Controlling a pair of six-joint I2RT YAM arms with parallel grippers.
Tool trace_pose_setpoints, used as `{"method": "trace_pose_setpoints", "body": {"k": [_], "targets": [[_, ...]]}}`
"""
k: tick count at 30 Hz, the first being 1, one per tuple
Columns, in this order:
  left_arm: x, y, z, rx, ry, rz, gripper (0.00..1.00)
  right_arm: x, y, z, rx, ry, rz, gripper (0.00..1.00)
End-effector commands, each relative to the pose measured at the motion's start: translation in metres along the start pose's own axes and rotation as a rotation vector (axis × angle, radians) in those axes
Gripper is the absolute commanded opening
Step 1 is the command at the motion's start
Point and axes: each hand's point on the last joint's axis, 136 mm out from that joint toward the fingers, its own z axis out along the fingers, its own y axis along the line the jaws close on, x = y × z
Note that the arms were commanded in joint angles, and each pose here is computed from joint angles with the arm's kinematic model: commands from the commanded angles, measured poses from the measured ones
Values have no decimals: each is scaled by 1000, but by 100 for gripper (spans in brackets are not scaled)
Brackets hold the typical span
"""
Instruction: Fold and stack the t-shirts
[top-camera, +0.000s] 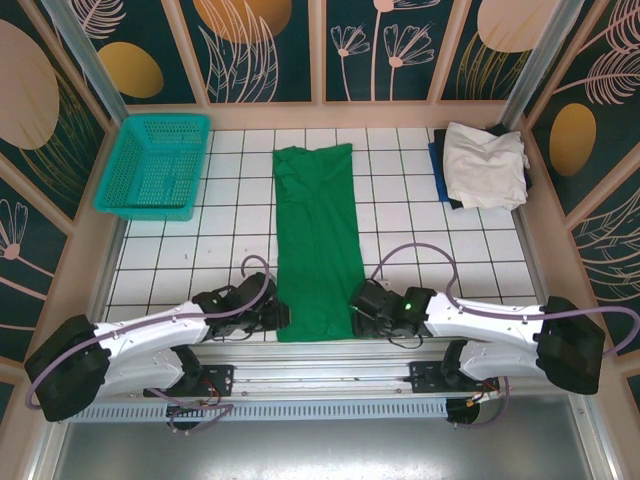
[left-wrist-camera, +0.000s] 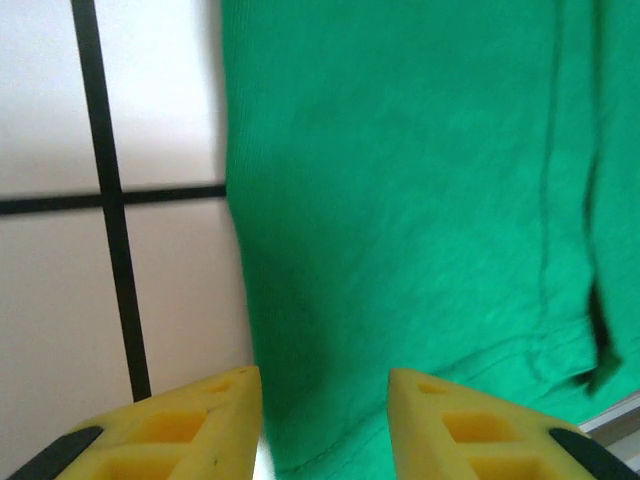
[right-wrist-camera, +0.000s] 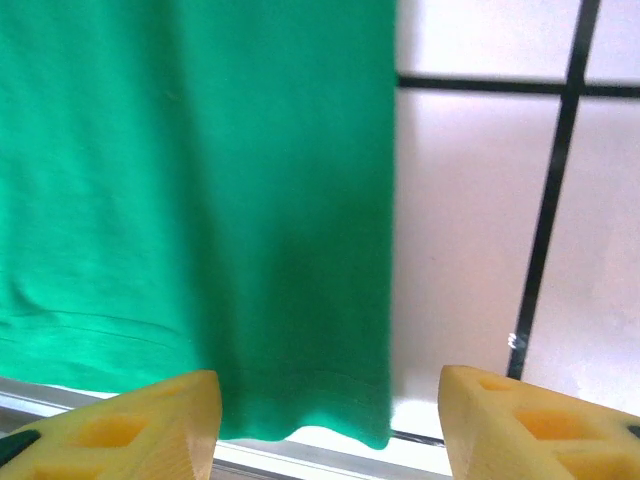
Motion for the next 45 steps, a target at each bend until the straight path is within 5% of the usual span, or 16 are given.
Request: {"method": "trace_pose_setpoints", "body": {"k": [1, 6, 18, 22, 27, 34, 45], "targets": [[18, 12, 8, -37, 60, -39, 38, -2, 8, 3, -53, 0, 49, 60], [26, -6, 17, 33, 91, -19, 36, 0, 12, 13, -58, 21, 36, 56], [24, -14, 18, 76, 72, 0, 0, -4, 12, 13, -19, 42, 34, 18], [5, -35, 3, 120, 8, 16, 0, -18, 19, -4, -38, -3, 41, 3], [-41, -58, -30, 100, -136, 17, 0, -55, 28, -27, -55, -83, 40, 0], [-131, -40, -52, 31, -302, -49, 0, -133, 30, -44, -45, -218, 23, 0], [-233, -27, -19, -17, -284, -83, 0, -258, 20, -14, -93, -266, 6, 0]]}}
